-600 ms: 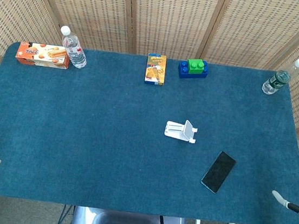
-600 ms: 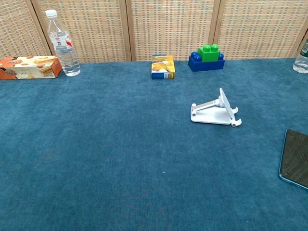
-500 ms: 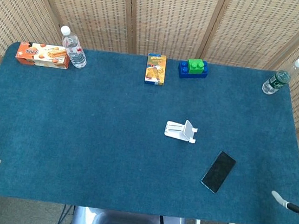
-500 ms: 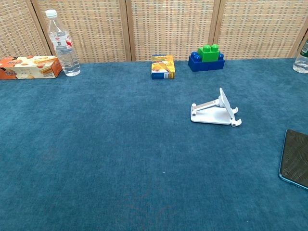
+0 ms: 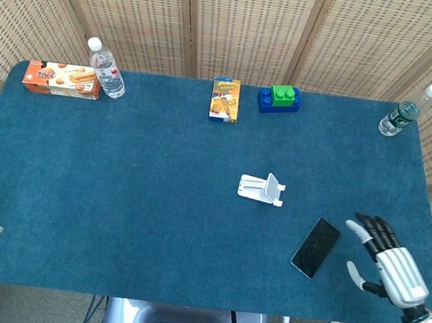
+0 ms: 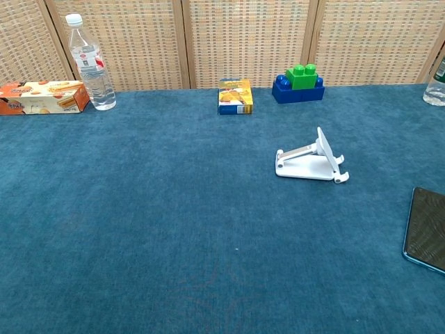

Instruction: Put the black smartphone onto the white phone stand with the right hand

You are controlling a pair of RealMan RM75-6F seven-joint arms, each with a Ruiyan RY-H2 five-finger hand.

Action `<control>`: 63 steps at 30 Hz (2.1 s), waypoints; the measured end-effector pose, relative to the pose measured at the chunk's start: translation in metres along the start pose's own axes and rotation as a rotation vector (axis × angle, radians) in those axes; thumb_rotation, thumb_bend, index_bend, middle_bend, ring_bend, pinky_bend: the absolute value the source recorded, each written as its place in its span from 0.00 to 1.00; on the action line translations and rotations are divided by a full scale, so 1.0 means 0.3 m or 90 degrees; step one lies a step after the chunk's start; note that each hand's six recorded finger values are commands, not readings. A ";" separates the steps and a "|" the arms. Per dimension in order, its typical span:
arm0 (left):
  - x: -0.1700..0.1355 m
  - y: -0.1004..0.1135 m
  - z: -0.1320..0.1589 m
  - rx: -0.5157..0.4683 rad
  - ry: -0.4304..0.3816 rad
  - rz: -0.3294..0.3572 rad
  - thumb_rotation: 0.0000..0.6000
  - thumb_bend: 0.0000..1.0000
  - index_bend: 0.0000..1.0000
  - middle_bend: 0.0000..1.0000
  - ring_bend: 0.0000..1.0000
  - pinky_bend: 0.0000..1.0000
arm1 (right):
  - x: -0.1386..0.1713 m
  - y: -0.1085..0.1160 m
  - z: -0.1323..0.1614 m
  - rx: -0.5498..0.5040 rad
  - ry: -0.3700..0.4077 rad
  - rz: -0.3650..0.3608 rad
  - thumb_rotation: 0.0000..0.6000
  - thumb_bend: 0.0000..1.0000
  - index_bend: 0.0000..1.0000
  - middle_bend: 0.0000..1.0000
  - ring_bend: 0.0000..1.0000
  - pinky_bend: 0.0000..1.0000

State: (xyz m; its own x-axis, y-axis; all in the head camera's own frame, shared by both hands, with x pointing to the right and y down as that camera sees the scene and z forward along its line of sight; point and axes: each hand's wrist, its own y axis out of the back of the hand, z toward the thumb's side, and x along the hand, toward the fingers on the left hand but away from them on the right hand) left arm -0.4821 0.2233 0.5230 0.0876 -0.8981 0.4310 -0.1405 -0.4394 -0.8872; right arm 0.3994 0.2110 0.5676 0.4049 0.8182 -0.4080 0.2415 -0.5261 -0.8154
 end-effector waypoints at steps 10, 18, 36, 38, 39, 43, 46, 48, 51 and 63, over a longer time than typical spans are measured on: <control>0.031 -0.015 -0.012 -0.001 0.019 -0.016 1.00 0.00 0.00 0.00 0.00 0.00 | -0.189 -0.213 0.124 0.130 0.120 0.175 1.00 1.00 0.24 0.19 0.05 0.09; 0.038 -0.015 -0.015 -0.004 0.021 -0.019 1.00 0.00 0.00 0.00 0.00 0.00 | -0.205 -0.318 0.158 0.145 0.115 0.245 1.00 1.00 0.27 0.22 0.07 0.11; 0.033 -0.024 -0.010 0.001 0.018 -0.024 1.00 0.00 0.00 0.00 0.00 0.00 | -0.185 -0.420 0.146 0.193 0.107 0.306 1.00 1.00 0.27 0.22 0.08 0.12; 0.033 -0.024 -0.009 0.001 0.017 -0.025 1.00 0.00 0.00 0.00 0.00 0.00 | -0.181 -0.427 0.142 0.199 0.107 0.310 1.00 1.00 0.28 0.22 0.09 0.12; 0.033 -0.024 -0.009 0.001 0.017 -0.025 1.00 0.00 0.00 0.00 0.00 0.00 | -0.179 -0.429 0.140 0.200 0.106 0.313 1.00 1.00 0.28 0.23 0.09 0.13; 0.033 -0.026 -0.010 0.001 0.017 -0.026 1.00 0.00 0.00 0.00 0.00 0.00 | -0.167 -0.438 0.122 0.205 0.096 0.329 1.00 1.00 0.31 0.25 0.12 0.14; 0.034 -0.026 -0.011 0.000 0.017 -0.026 1.00 0.00 0.00 0.00 0.00 0.00 | -0.147 -0.434 0.102 0.211 0.088 0.337 1.00 1.00 0.32 0.29 0.12 0.14; 0.035 -0.027 -0.010 0.000 0.017 -0.027 1.00 0.00 0.00 0.00 0.00 0.00 | -0.129 -0.432 0.086 0.218 0.084 0.345 1.00 1.00 0.33 0.30 0.13 0.15; 0.035 -0.027 -0.008 -0.001 0.016 -0.027 1.00 0.00 0.00 0.00 0.00 0.00 | -0.096 -0.428 0.054 0.233 0.072 0.362 1.00 1.00 0.33 0.30 0.14 0.16; 0.032 -0.030 -0.004 0.001 0.013 -0.029 1.00 0.00 0.00 0.00 0.00 0.00 | 0.008 -0.372 -0.075 0.252 -0.001 0.400 1.00 1.00 0.34 0.32 0.18 0.19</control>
State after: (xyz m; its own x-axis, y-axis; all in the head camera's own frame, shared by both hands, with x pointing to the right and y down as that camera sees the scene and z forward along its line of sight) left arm -0.4811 0.2187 0.5353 0.0741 -0.8775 0.4737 -0.1350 -0.4795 -0.8671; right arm 0.3933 0.2664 0.6668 0.3607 0.3908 -0.8469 -0.3714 -0.7727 -0.5148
